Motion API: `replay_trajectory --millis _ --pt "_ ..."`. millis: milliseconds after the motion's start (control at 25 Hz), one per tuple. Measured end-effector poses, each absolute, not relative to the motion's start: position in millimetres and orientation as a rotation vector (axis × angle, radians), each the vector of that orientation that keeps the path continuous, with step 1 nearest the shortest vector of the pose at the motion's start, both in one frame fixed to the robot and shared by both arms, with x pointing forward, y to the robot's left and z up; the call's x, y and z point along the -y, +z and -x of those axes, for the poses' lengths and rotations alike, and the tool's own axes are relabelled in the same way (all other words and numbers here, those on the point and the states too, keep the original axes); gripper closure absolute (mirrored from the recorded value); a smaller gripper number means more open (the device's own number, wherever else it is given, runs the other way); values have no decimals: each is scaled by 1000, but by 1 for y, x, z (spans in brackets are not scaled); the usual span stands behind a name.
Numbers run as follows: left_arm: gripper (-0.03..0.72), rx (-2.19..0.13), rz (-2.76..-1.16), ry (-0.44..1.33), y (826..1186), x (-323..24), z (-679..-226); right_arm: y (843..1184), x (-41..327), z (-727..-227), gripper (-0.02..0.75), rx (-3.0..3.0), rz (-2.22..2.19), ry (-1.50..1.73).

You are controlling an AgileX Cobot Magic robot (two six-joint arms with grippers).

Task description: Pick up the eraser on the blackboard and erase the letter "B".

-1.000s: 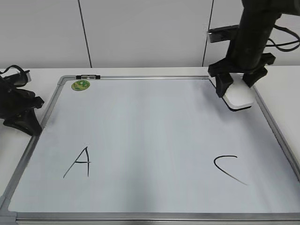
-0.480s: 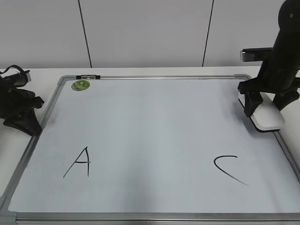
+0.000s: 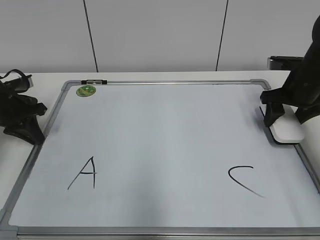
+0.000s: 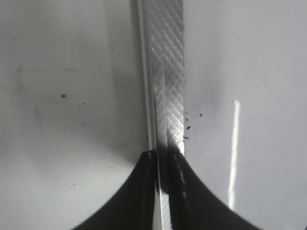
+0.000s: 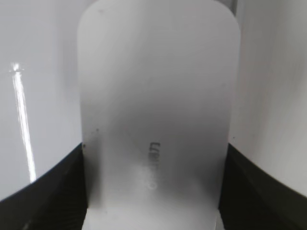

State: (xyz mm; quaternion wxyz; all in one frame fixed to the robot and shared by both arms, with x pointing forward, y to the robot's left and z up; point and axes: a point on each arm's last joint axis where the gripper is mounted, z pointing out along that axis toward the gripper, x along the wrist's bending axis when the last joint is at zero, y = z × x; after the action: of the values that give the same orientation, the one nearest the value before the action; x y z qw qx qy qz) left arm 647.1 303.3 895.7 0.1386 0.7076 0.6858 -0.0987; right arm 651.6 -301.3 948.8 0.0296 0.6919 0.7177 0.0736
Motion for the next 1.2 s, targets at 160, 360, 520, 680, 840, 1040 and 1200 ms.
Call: replay_trajectory --millis 160,360,520,680,840,1040,1200 --pt "654 -1983 -2046 -285 896 -303 -647 949 301 -652 213 -2209 -2136 237" --pt "654 -1983 -2046 -285 896 -303 -647 944 301 -649 213 -2221 -2145 219" --pt "654 -1983 -2046 -285 896 -303 -647 939 301 -647 213 -2229 -2155 202" --pt "654 -1983 -2046 -285 896 -303 -647 934 301 -647 213 -2235 -2162 191" --pt "654 -1983 -2046 -285 896 -303 -647 928 301 -647 197 -2242 -2172 179" --pt "654 -1983 -2046 -285 896 -303 -647 929 300 -647 120 -2241 -2185 188" --pt "654 -1983 -2046 -285 896 -303 -647 947 301 -643 111 -2239 -2152 186"
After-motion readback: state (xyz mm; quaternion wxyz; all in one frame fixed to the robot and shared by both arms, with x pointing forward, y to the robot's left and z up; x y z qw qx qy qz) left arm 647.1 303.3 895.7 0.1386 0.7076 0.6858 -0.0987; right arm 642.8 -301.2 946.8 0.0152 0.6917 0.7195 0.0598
